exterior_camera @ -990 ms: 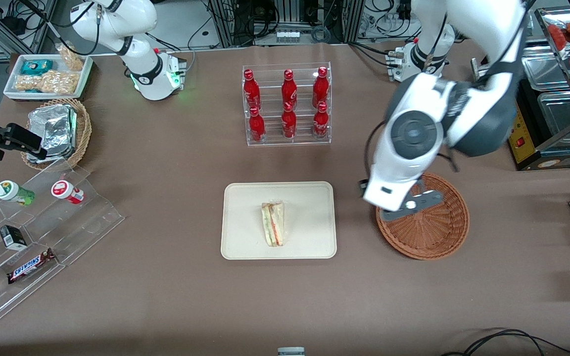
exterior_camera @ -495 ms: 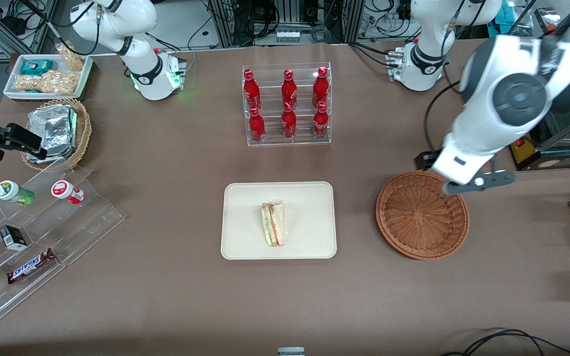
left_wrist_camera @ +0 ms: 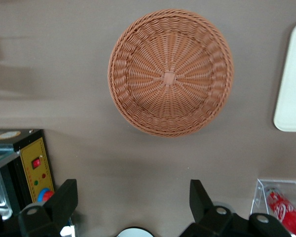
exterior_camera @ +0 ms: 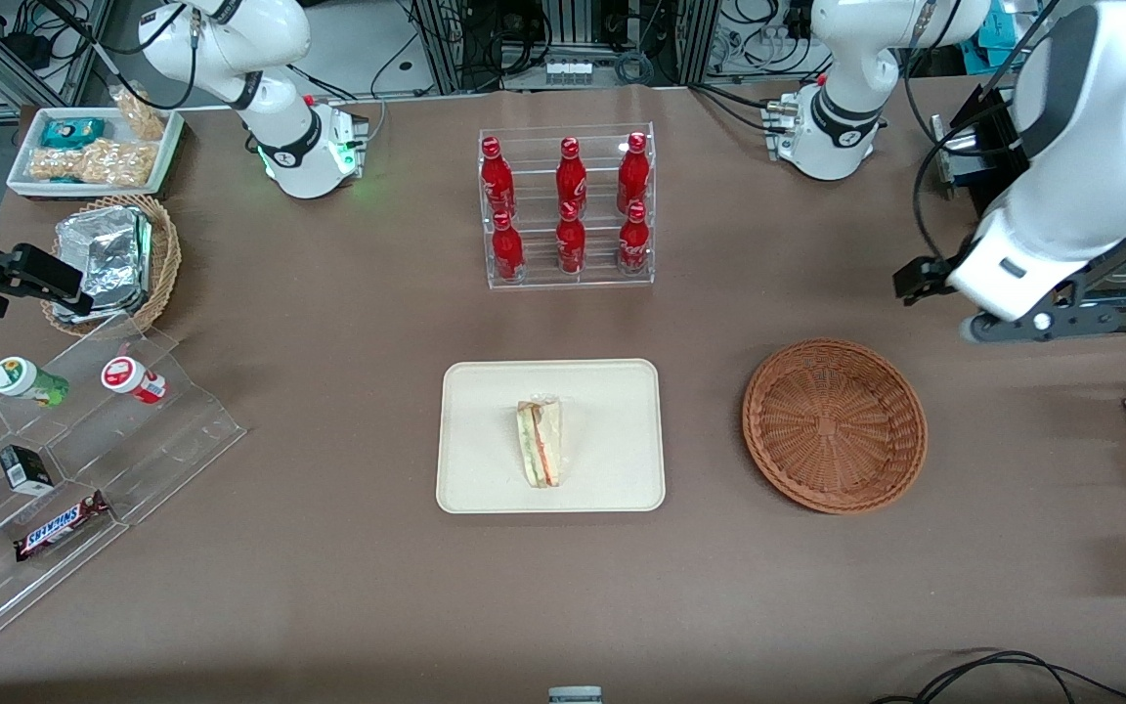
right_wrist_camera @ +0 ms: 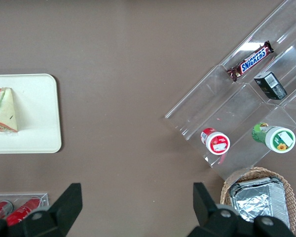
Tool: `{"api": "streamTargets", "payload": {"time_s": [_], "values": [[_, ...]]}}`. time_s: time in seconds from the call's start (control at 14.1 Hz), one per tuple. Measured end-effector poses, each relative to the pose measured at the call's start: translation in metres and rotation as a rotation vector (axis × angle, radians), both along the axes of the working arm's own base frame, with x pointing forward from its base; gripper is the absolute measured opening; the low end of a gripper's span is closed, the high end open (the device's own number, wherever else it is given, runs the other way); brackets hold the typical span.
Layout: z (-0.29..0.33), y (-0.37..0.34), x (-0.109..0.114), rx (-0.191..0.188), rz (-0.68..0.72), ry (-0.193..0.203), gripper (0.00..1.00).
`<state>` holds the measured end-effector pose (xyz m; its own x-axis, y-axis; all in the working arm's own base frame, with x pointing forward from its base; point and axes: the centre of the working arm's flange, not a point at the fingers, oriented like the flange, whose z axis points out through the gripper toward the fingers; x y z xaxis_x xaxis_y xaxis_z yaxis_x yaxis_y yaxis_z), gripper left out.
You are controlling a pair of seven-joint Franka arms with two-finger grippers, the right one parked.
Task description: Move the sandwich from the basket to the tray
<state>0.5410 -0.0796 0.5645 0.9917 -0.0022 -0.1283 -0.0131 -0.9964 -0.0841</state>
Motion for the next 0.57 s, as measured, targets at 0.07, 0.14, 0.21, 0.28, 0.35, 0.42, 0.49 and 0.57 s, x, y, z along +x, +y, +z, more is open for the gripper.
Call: {"api": "streamTargets", "payload": {"time_s": [0.07, 0.14, 0.21, 0.28, 0.35, 0.42, 0.49, 0.57], "values": [[0.008, 0.013, -0.002, -0.019, -0.015, -0.009, 1.0], [0.014, 0.029, -0.003, -0.035, -0.023, -0.018, 1.0], [0.02, 0.044, -0.004, -0.049, -0.03, -0.026, 1.0], [0.025, 0.055, -0.004, -0.058, -0.04, -0.036, 1.0], [0.031, 0.062, -0.004, -0.063, -0.052, -0.047, 1.0], [0.037, 0.065, -0.004, -0.065, -0.061, -0.059, 1.0], [0.041, 0.066, -0.003, -0.066, -0.067, -0.07, 1.0], [0.045, 0.067, -0.002, -0.066, -0.068, -0.081, 1.0]]}}
